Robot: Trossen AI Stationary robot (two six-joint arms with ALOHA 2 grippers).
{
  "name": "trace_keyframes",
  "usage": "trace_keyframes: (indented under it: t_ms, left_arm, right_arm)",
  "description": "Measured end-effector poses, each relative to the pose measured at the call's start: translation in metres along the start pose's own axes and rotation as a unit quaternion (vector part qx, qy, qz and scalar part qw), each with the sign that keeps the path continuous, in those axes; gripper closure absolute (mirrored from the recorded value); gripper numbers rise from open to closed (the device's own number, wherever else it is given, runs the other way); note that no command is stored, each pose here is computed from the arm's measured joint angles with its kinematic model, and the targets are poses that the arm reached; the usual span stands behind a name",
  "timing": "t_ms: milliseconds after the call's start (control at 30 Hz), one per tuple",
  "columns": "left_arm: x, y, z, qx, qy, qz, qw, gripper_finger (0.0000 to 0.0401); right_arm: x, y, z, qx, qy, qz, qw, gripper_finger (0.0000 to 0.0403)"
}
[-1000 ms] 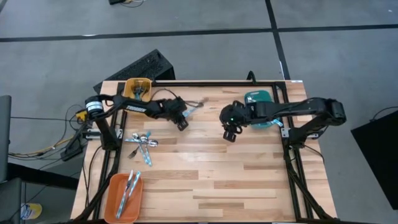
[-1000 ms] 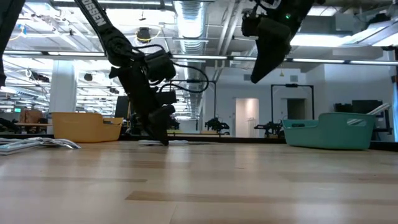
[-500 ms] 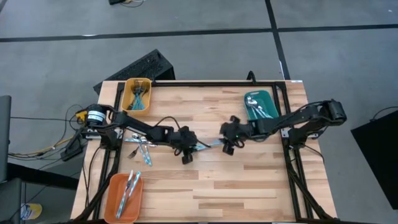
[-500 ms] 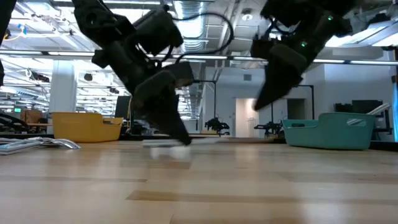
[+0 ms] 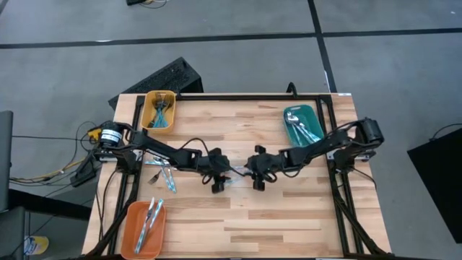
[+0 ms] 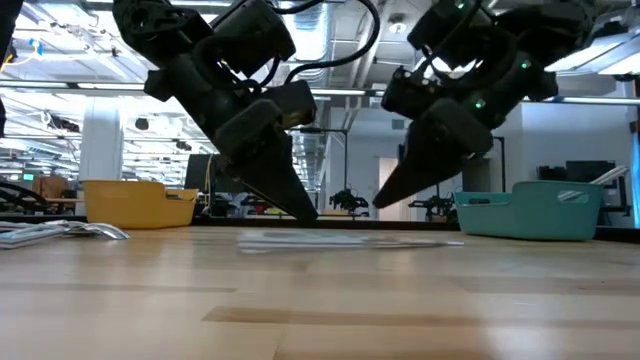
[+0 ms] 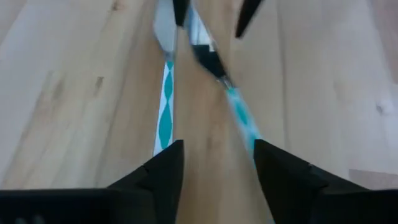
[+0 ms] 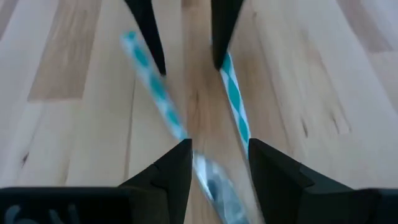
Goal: Sort silverware by color (type)
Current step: Put the white-blue table knife into the orange bin
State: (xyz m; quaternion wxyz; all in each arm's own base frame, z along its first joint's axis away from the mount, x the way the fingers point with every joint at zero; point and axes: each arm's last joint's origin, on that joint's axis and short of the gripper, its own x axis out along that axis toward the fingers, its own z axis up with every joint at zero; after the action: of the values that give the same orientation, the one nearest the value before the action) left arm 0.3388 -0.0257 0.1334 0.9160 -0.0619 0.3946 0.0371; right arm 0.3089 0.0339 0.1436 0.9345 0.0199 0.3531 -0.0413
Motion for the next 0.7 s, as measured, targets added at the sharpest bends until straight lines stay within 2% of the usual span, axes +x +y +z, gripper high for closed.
trace_keyframes:
  t_ms: [133,267,467,600,700]
  left_arm:
    - [0.0,0.001,0.0,-0.001,-0.002,0.01,1.0,0.0186]
    - [0.0,0.002,0.001,-0.004,-0.006,0.024,1.0,0.0172]
    - [-0.001,0.003,0.006,-0.006,-0.007,0.044,0.999,0.0173]
    - [-0.005,0.003,0.014,0.028,0.024,0.072,0.997,0.0181]
    - [-0.009,0.002,0.021,0.044,0.045,0.087,0.994,0.019]
  right_arm:
    - [0.01,0.0,-0.002,-0.001,-0.009,0.001,1.0,0.0225]
    - [0.017,-0.005,-0.004,-0.004,-0.014,-0.006,1.0,0.0225]
    - [0.033,-0.027,-0.012,0.009,0.013,-0.032,0.999,0.0225]
    - [0.04,-0.039,-0.016,0.017,0.032,-0.011,0.999,0.0228]
    - [0.042,-0.044,-0.017,0.021,0.057,-0.011,0.998,0.0252]
